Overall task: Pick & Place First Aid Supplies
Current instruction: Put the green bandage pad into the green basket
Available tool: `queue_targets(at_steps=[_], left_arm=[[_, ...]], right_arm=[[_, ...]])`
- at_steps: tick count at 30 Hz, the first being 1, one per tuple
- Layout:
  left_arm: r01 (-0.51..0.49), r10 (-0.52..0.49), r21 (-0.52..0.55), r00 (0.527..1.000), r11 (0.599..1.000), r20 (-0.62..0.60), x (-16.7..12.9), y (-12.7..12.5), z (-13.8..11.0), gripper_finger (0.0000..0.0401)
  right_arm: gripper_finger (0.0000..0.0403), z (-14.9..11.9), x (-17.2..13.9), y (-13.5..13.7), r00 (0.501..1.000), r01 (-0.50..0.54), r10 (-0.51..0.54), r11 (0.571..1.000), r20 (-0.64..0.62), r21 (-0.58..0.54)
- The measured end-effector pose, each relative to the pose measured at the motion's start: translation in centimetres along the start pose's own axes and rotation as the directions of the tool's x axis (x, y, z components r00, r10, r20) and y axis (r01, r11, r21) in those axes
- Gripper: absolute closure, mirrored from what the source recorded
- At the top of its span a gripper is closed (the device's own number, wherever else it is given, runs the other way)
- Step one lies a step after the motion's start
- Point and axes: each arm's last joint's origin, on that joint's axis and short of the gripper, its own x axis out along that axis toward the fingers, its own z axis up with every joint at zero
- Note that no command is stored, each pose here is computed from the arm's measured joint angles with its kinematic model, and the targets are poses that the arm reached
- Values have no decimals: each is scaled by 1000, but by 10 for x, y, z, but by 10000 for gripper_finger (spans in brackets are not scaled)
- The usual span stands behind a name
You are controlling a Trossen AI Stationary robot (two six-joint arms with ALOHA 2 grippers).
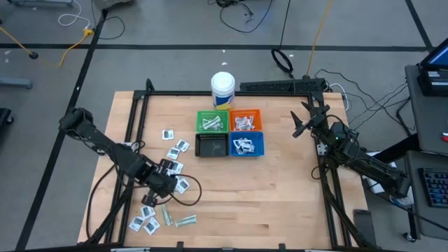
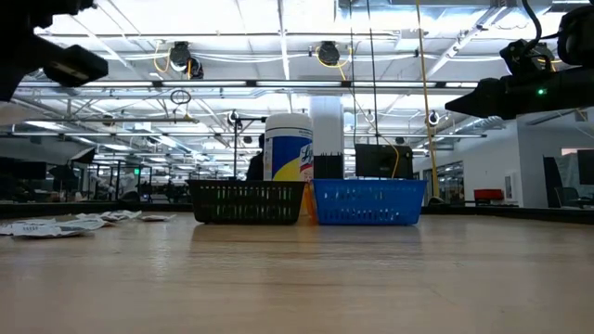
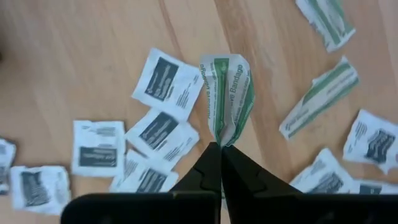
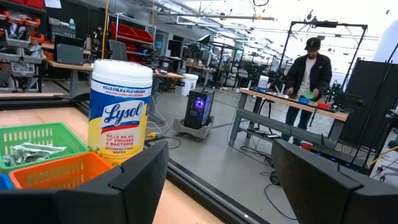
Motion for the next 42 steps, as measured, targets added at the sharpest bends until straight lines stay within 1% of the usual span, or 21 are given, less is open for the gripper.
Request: queue_targets(at_steps=[4, 8, 11, 14, 17, 23, 28, 34, 38, 42], left_arm=[[-7, 7, 32, 1000, 999, 14, -10, 6, 7, 400], [-41, 41, -3, 998, 999, 40, -18, 34, 18, 400], [-72, 74, -32, 995, 997, 60, -27, 62, 22, 400], [-110, 114, -54, 991, 992, 71, -34, 92, 22, 400], [-153, 161, -99, 984, 983, 80, -43, 126, 21, 400], [-246, 256, -206, 966, 947, 21, -54, 191, 8, 401], [-274, 274, -253, 961, 928, -38, -54, 232, -4, 401], [-257, 243, -253, 966, 933, -86, -44, 264, -7, 401], [-246, 228, -250, 969, 936, -100, -36, 276, 3, 401], [-246, 228, -253, 969, 936, -98, -30, 292, 20, 401]], right_arm=[[124, 0, 0, 0, 1000, 0, 0, 1000, 0, 0], [124, 0, 0, 0, 1000, 0, 0, 1000, 0, 0], [124, 0, 0, 0, 1000, 0, 0, 1000, 0, 0], [124, 0, 0, 0, 1000, 0, 0, 1000, 0, 0], [124, 0, 0, 0, 1000, 0, 0, 1000, 0, 0], [124, 0, 0, 0, 1000, 0, 0, 1000, 0, 0], [124, 0, 0, 0, 1000, 0, 0, 1000, 0, 0], [124, 0, 0, 0, 1000, 0, 0, 1000, 0, 0], [124, 0, 0, 0, 1000, 0, 0, 1000, 0, 0], [124, 0, 0, 0, 1000, 0, 0, 1000, 0, 0]])
